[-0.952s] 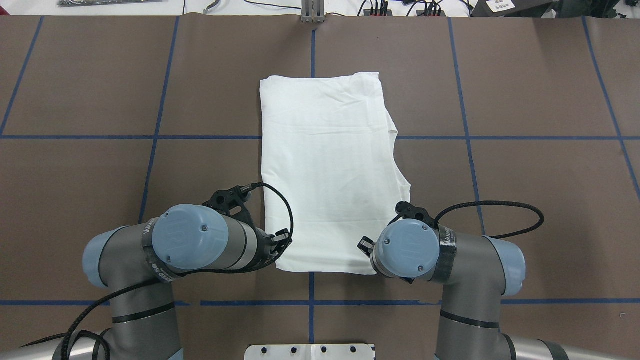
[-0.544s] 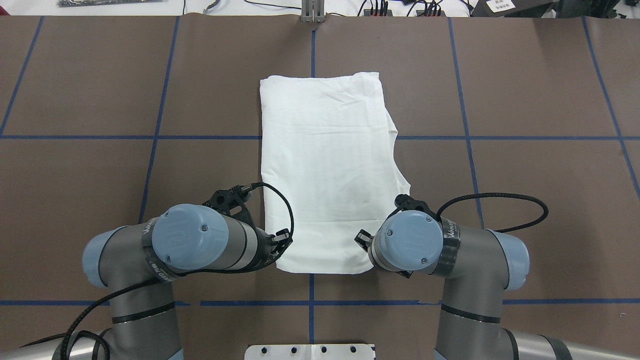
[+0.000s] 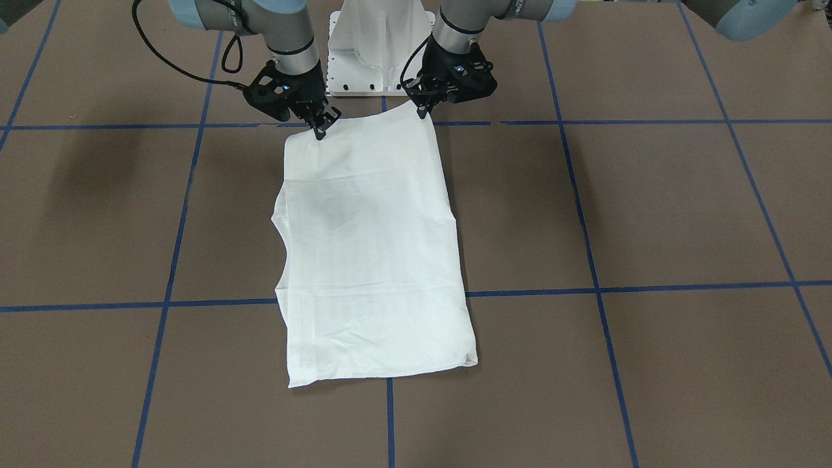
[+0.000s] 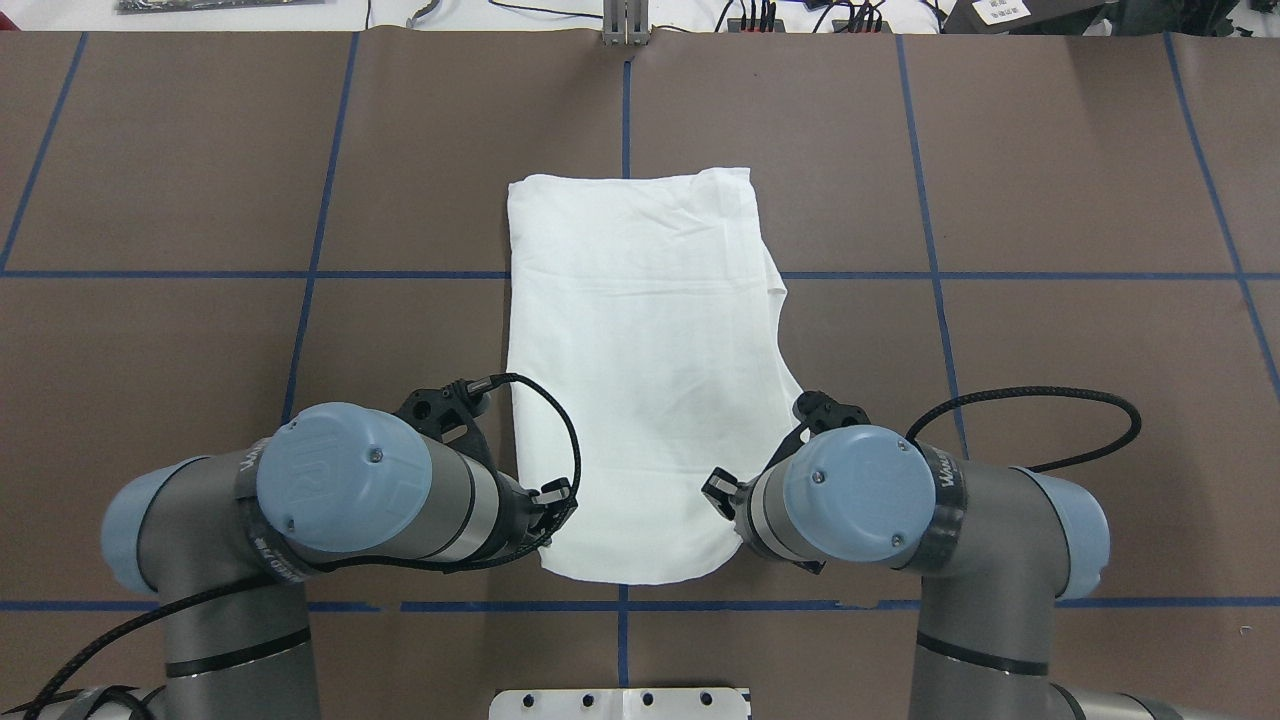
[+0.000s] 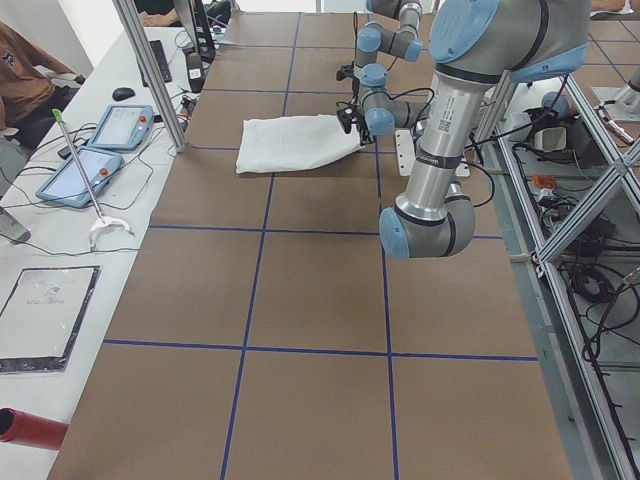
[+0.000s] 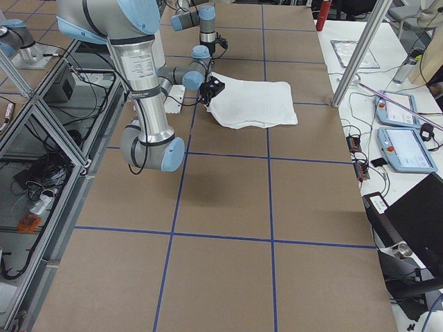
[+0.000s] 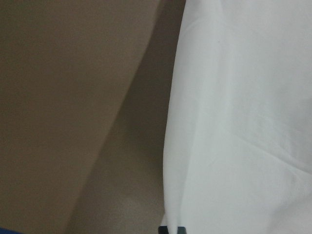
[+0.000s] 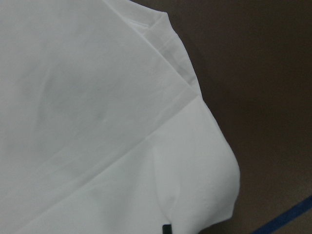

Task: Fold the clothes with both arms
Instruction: 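Lift the near edge with both grippers and fold it away from the robot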

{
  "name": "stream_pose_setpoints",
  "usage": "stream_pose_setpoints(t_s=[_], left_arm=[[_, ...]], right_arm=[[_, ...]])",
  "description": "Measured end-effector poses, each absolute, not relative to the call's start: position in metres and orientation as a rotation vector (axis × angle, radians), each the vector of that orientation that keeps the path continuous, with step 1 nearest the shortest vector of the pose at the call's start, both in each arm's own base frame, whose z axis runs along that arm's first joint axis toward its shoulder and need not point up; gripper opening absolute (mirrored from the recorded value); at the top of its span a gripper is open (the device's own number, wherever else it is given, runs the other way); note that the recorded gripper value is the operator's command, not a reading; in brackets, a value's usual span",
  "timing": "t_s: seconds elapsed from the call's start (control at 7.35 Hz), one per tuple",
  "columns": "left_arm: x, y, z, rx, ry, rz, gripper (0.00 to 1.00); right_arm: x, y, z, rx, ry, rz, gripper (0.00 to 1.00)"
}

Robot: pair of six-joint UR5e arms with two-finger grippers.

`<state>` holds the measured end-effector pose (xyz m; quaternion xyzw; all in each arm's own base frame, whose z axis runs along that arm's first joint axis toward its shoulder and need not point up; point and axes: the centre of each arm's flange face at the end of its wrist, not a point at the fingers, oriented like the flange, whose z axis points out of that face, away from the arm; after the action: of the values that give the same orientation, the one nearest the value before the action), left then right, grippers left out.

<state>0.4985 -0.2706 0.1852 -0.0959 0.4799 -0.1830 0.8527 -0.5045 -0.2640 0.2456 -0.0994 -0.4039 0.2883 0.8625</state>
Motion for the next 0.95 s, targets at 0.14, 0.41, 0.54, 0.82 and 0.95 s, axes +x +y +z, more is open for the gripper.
stream_pose_setpoints(t_s=[0.14, 0.41, 0.54, 0.82, 0.95], left_arm=[[0.481, -0.255, 0.174, -0.236, 0.982, -0.368, 0.0], [0.466, -0.218, 0.164, -0.314, 0.919, -0.31, 0.0], [0.464, -0.206, 0.162, -0.332, 0.902, -0.291, 0.0], [0.463, -0.201, 0.158, -0.34, 0.898, -0.28, 0.0], [0.459, -0.211, 0.155, -0.328, 0.909, -0.293, 0.0]], right_arm=[[-0.494, -0.24, 0.229, -0.242, -0.884, 0.556, 0.0], [-0.477, -0.199, 0.201, -0.333, -0.922, 0.465, 0.0], [-0.474, -0.191, 0.195, -0.354, -0.927, 0.444, 0.0], [-0.475, -0.196, 0.195, -0.344, -0.93, 0.446, 0.0], [-0.47, -0.214, 0.194, -0.317, -0.941, 0.461, 0.0]])
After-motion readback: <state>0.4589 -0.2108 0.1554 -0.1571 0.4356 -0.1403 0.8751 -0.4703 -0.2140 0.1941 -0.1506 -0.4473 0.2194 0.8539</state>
